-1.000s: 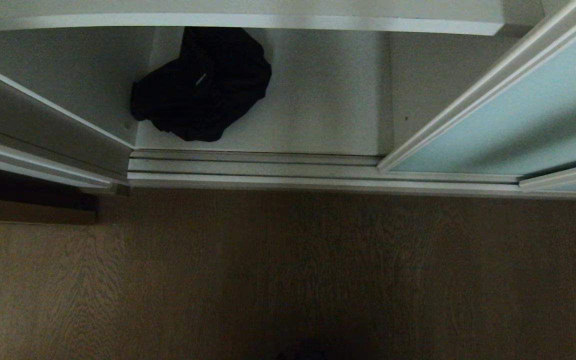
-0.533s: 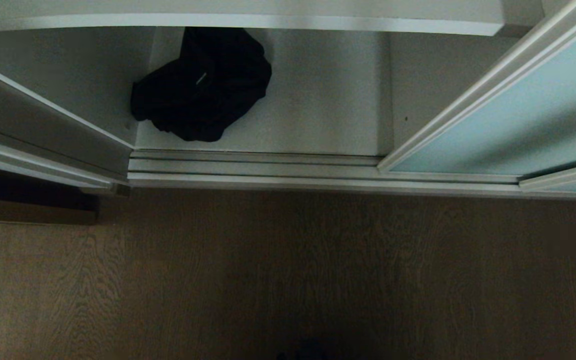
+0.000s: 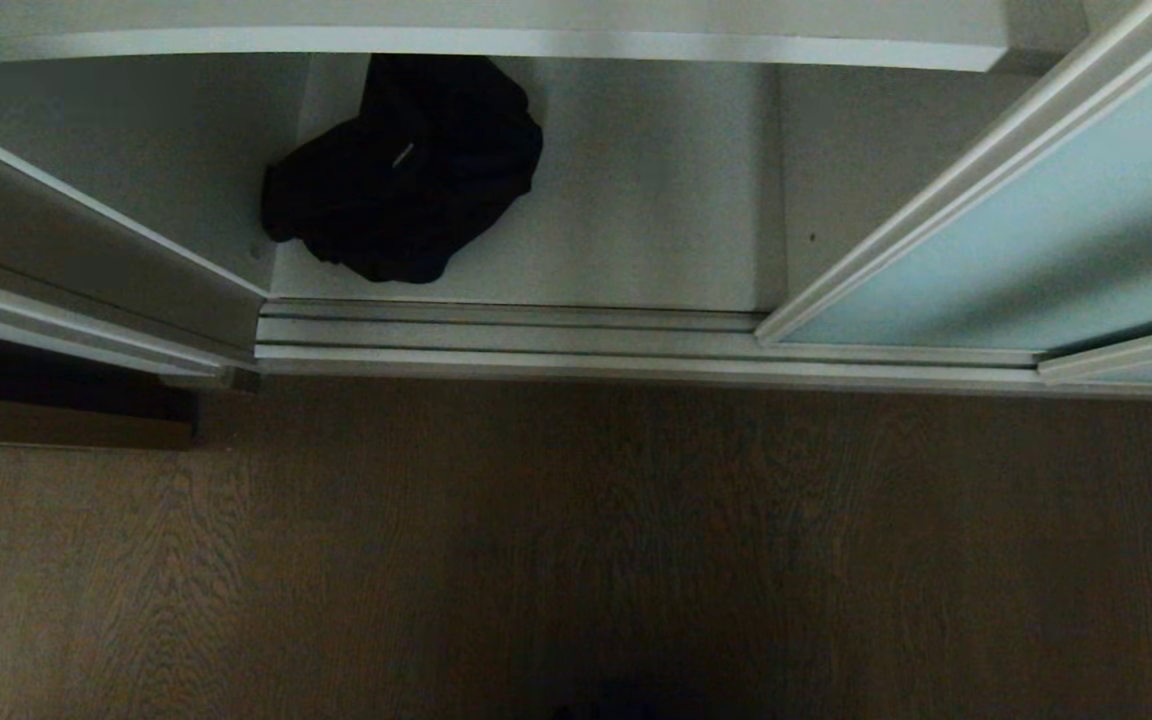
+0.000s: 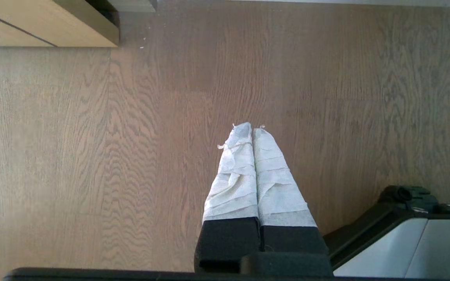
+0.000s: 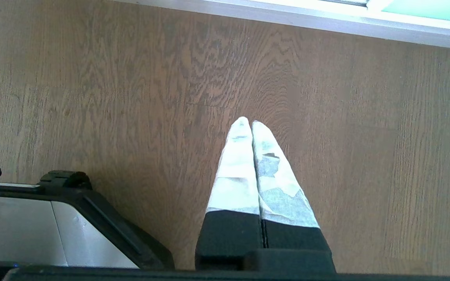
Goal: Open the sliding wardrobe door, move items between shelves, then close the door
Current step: Close the door
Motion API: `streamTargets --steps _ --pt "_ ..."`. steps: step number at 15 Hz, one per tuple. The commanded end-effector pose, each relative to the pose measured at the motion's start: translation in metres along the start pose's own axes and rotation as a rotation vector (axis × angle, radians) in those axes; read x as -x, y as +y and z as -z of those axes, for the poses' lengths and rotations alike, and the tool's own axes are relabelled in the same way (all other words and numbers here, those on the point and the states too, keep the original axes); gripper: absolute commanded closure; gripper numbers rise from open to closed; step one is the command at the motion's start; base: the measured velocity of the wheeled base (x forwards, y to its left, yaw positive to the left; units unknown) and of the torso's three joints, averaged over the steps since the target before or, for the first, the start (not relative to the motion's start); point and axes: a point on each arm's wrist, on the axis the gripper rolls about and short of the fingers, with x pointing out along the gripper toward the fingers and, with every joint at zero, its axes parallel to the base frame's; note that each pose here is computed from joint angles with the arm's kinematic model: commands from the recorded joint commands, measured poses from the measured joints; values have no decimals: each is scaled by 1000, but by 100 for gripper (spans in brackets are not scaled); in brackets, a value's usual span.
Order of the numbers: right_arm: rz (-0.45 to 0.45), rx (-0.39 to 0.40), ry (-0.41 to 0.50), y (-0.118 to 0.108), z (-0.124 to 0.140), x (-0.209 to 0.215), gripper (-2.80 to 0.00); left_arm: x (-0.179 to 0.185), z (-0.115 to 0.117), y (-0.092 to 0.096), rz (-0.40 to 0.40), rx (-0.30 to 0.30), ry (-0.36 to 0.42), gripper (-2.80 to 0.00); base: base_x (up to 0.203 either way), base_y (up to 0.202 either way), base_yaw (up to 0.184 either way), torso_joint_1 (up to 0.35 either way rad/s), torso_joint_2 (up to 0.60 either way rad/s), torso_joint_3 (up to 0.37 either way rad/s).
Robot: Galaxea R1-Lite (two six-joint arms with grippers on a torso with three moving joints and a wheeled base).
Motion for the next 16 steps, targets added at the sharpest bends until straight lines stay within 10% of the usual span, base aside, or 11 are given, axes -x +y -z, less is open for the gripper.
streamTargets --steps 1,16 --pt "0 -1 -4 0 0 0 0 -1 0 0 -5 -2 4 0 0 0 0 0 0 0" --pt "0 0 -4 0 0 0 0 -1 0 0 1 10 -11 0 0 0 0 1 2 157"
